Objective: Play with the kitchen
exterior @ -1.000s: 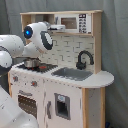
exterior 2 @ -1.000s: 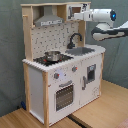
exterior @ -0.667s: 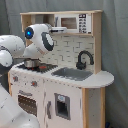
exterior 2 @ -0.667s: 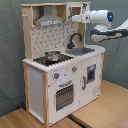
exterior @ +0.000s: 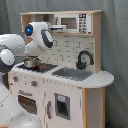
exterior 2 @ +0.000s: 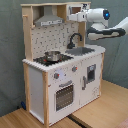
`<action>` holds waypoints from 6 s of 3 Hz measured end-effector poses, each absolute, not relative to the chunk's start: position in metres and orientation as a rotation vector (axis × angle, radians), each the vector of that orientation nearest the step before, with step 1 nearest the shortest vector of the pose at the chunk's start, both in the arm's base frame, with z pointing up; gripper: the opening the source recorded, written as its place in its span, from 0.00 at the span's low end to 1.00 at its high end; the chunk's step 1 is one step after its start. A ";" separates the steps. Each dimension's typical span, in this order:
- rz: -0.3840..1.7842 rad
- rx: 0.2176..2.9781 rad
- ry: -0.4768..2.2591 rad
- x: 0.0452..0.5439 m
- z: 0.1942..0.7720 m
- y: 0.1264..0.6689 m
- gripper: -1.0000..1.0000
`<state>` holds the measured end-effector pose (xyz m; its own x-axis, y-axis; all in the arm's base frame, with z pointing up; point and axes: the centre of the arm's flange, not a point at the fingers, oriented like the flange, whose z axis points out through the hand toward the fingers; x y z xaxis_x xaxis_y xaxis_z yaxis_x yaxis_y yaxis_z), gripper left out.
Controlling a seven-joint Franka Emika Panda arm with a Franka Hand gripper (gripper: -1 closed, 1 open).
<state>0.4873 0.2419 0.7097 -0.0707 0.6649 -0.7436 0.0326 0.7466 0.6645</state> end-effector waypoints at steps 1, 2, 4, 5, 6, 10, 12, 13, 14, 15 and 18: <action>0.565 0.586 1.576 0.498 0.707 0.248 1.00; 0.573 0.587 1.567 0.500 0.712 0.251 1.00; 0.619 0.594 1.558 0.485 0.711 0.249 0.00; 0.643 0.589 1.554 0.472 0.711 0.245 0.00; 0.675 0.584 1.548 0.460 0.711 0.241 0.00; 0.780 0.518 1.512 0.420 0.705 0.219 0.00; 0.805 0.508 1.526 0.404 0.706 0.208 0.00; 0.807 0.506 1.523 0.403 0.708 0.208 1.00; 0.810 0.493 1.508 0.396 0.715 0.211 1.00; 0.883 0.434 1.436 0.362 0.740 0.226 1.00; 1.094 0.389 1.290 0.299 0.791 0.287 1.00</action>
<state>0.2992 0.2868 0.7911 -0.1056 0.8155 -0.5690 -0.4277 0.4793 0.7664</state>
